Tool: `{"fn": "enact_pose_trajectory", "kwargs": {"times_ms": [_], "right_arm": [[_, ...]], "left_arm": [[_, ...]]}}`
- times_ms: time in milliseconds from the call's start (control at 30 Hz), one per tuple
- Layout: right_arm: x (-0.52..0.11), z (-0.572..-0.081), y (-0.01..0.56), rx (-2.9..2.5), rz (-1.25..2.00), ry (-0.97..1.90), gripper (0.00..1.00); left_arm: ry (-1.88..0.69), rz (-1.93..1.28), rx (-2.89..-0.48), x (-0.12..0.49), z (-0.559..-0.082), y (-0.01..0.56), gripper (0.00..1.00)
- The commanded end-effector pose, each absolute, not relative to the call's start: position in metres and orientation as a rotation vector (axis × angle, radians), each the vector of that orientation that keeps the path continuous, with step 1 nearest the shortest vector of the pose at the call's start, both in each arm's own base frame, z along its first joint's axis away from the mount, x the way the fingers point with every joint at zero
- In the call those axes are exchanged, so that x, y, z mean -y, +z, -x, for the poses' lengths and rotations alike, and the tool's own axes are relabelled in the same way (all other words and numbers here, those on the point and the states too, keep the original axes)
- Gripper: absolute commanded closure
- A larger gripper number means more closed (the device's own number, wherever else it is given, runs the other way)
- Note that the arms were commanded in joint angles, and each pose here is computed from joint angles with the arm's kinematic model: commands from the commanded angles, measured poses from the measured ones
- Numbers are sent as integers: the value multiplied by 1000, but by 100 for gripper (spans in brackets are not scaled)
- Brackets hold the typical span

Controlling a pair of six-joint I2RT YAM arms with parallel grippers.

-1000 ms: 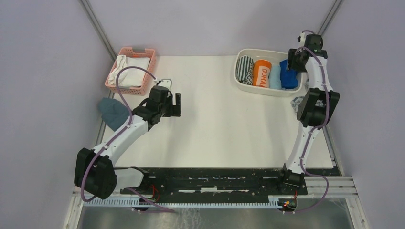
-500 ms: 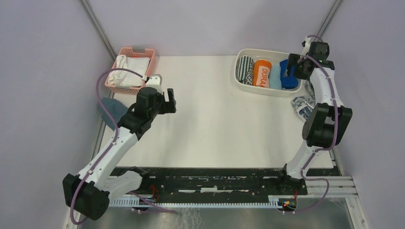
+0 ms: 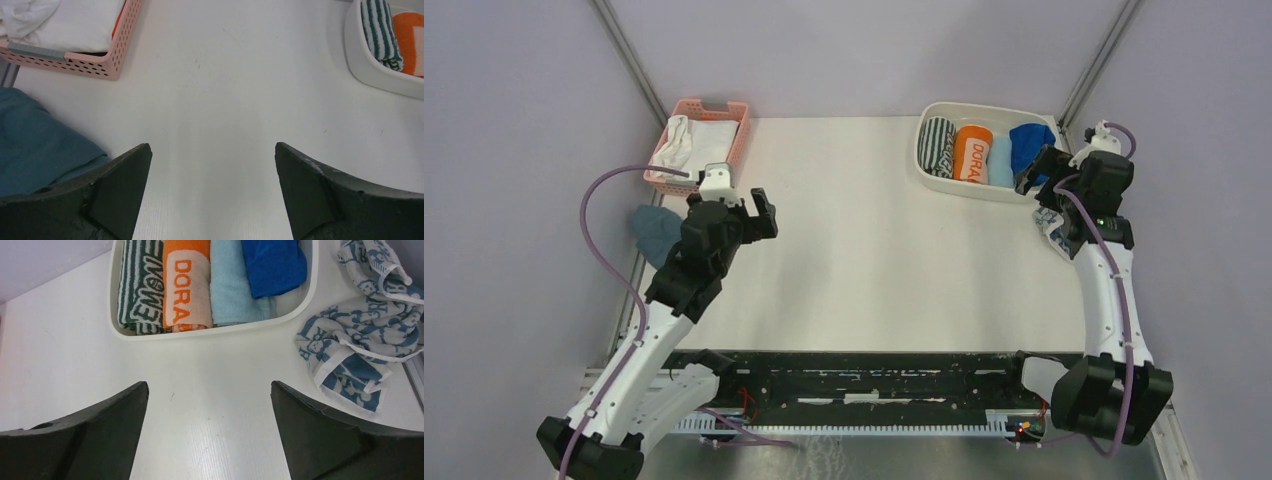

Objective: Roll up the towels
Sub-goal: Place the towel in the bin, then move the towel to the center of the board.

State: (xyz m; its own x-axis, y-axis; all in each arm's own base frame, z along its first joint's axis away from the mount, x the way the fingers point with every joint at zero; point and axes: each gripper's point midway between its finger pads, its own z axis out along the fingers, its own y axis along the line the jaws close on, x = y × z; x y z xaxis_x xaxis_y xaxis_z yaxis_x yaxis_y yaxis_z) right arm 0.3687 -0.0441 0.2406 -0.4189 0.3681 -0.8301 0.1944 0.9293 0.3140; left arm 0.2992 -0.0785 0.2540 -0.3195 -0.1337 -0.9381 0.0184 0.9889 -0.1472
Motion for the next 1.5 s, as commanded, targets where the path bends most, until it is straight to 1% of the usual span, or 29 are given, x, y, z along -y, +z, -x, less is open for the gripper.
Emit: {"fn": "enact_pose_trajectory", "kwargs": {"times_ms": [0,167,367,533,700,933,1033,1133,1233,1267,1300,1333,1367,1467], "right_arm": [[52,-364,264,-1861,-463,175,0],[37,-353,258,-1872,-449,251,0],[62,-346,225,-1917,-554,86,0],[94,-336,170,-2037,-734,-102,0],[121,-349,120,-2120,-850,-99,1],[145,-379,69,-2235,-837,-53,10],[148,-391,50,-2300,-840,-29,19],[145,-397,37,-2345,-831,12,33],[130,-397,23,-2392,-833,112,57],[121,-396,20,-2402,-834,153,68],[112,-394,17,-2410,-838,190,81],[97,-393,15,-2423,-830,224,87],[83,-391,13,-2439,-824,251,91],[26,-385,16,-2490,-770,372,96]], "left_arm": [[-167,175,-1756,65,-293,285,1],[-167,196,-1686,55,-281,300,1],[-181,202,-1645,53,-276,298,1],[-202,181,-1667,59,-277,288,1],[-223,153,-1692,66,-280,283,1],[-257,126,-1699,73,-279,280,1],[-267,111,-1699,76,-279,279,1],[-276,93,-1703,79,-279,278,1],[-296,65,-1712,84,-280,276,1],[-304,55,-1715,86,-281,276,1],[-312,42,-1723,89,-281,274,1],[-321,30,-1728,92,-282,273,1],[-331,16,-1734,95,-283,272,1],[-368,-30,-1754,105,-284,267,1]]}}
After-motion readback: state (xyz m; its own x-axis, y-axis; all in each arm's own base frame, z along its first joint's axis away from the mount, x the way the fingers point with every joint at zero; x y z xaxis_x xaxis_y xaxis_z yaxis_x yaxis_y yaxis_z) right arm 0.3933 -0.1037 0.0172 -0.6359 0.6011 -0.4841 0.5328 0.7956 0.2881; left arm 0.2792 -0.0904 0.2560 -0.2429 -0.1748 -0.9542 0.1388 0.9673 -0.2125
